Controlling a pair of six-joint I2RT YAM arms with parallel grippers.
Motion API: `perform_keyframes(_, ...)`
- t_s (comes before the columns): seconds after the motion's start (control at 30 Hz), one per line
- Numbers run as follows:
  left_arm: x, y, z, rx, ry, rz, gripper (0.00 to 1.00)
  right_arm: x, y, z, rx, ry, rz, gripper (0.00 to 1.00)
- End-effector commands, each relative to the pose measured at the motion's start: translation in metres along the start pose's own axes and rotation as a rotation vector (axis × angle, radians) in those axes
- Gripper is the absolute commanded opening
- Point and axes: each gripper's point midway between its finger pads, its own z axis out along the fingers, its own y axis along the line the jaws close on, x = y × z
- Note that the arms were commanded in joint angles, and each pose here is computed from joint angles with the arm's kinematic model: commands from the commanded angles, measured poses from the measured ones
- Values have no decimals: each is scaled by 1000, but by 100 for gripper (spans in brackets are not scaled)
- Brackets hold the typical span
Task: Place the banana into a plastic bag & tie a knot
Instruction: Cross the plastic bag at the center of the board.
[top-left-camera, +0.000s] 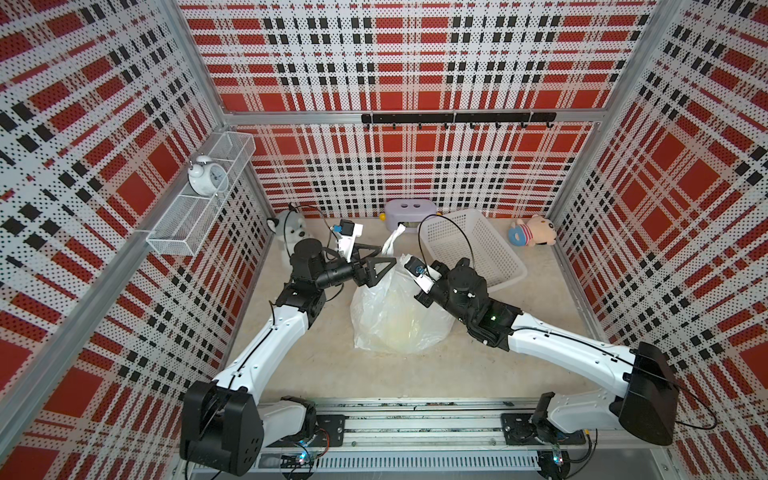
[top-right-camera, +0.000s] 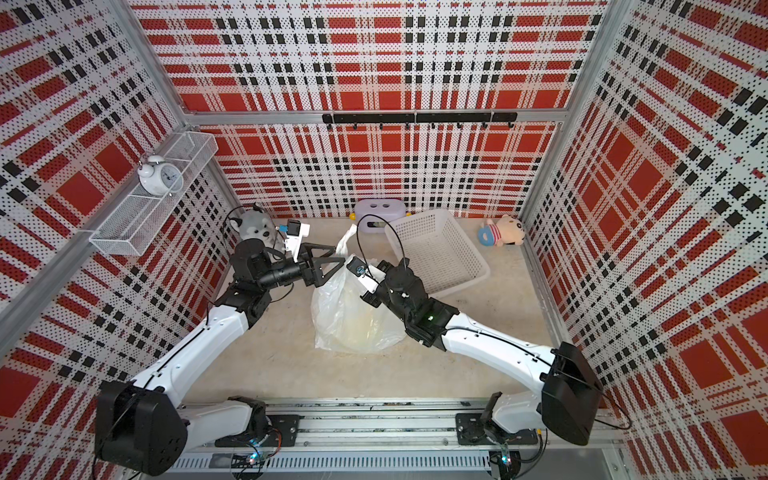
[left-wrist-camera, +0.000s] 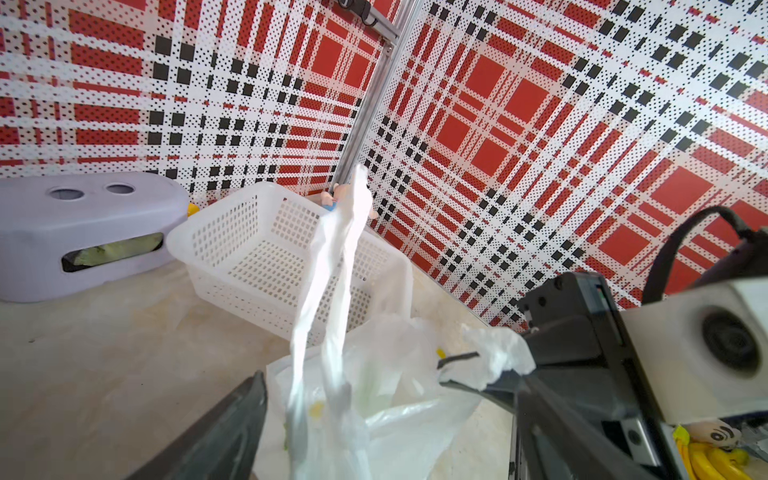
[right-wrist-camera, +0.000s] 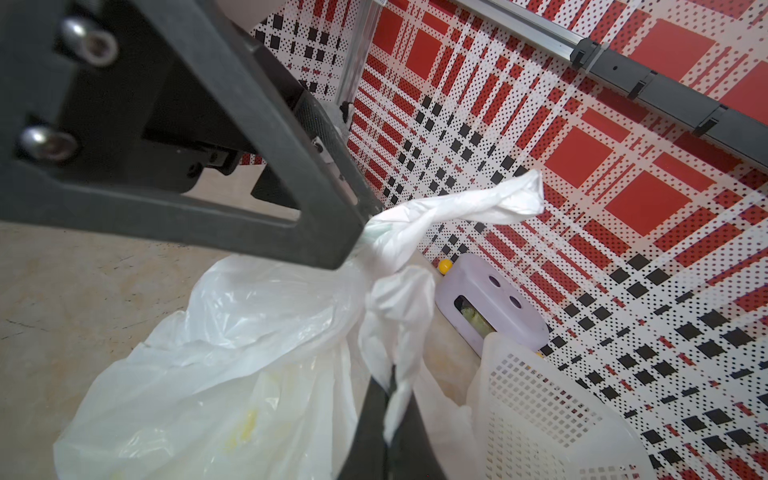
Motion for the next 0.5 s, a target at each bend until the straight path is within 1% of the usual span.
perform_keyframes(0.0,-8,-18,6,59,-28,40,95,-11,-3,7,-8,-23,28,0)
perform_keyframes(0.17,-6,-25,14,75,-20,41,94,-11,-4,13,-9,-22,27,0)
perform_keyframes(0.3,1,-22,18,57,1,29,92,-9,-6,18,-7,-17,20,0)
perform_keyframes(0.47,3,-17,22,40,15,26,78,-8,-5,19,-7,-17,18,0)
